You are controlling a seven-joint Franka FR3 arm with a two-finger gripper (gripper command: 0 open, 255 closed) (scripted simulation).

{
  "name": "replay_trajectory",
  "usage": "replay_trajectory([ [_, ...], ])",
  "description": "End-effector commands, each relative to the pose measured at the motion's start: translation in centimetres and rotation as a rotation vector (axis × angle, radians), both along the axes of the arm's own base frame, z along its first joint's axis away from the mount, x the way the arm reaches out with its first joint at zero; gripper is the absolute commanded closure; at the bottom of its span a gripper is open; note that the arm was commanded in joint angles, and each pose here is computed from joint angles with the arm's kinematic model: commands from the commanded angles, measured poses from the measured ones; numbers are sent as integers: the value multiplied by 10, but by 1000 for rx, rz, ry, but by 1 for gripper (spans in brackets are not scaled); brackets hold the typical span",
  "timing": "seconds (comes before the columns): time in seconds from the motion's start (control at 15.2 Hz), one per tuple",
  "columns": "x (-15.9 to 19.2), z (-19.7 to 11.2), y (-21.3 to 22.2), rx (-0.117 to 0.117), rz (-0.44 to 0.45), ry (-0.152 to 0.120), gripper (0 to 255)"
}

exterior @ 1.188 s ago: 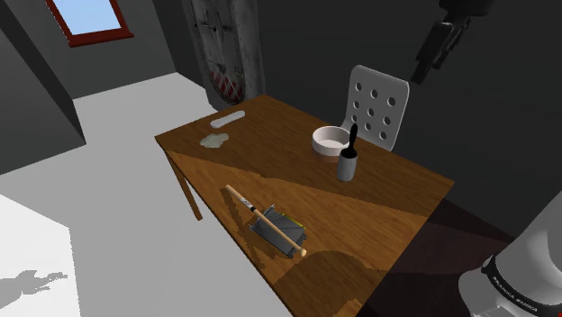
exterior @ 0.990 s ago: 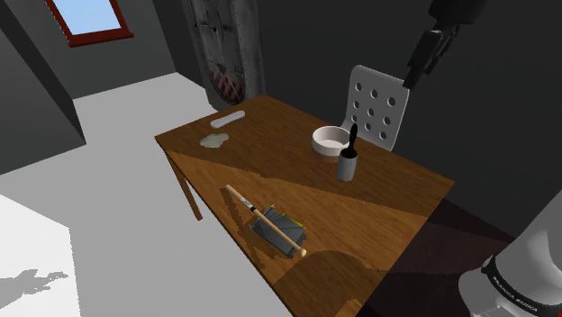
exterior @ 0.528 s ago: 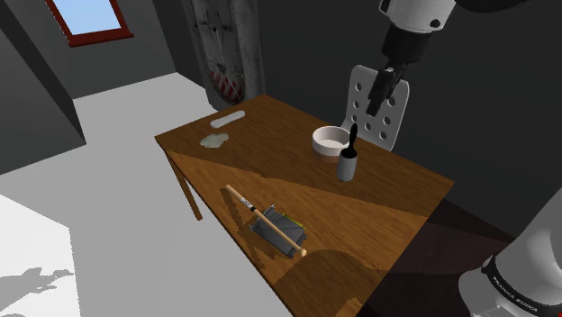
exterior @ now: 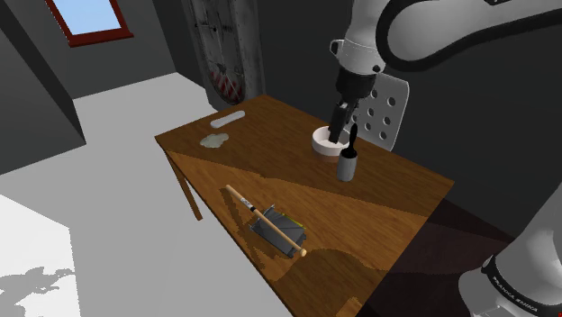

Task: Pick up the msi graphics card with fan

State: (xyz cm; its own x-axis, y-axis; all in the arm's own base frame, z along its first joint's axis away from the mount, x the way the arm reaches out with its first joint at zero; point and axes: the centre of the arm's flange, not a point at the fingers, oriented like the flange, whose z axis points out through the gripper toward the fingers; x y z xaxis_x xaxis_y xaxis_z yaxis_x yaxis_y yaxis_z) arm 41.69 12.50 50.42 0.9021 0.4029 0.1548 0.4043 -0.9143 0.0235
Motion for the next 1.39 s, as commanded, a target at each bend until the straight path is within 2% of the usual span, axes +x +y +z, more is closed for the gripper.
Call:
replay_trajectory([
  [0.0,14,-20,12,1,37,1,0],
  [0.66,66,-111,90,3,219,13,0],
  [1.32,102,-202,176,5,400,26,0],
])
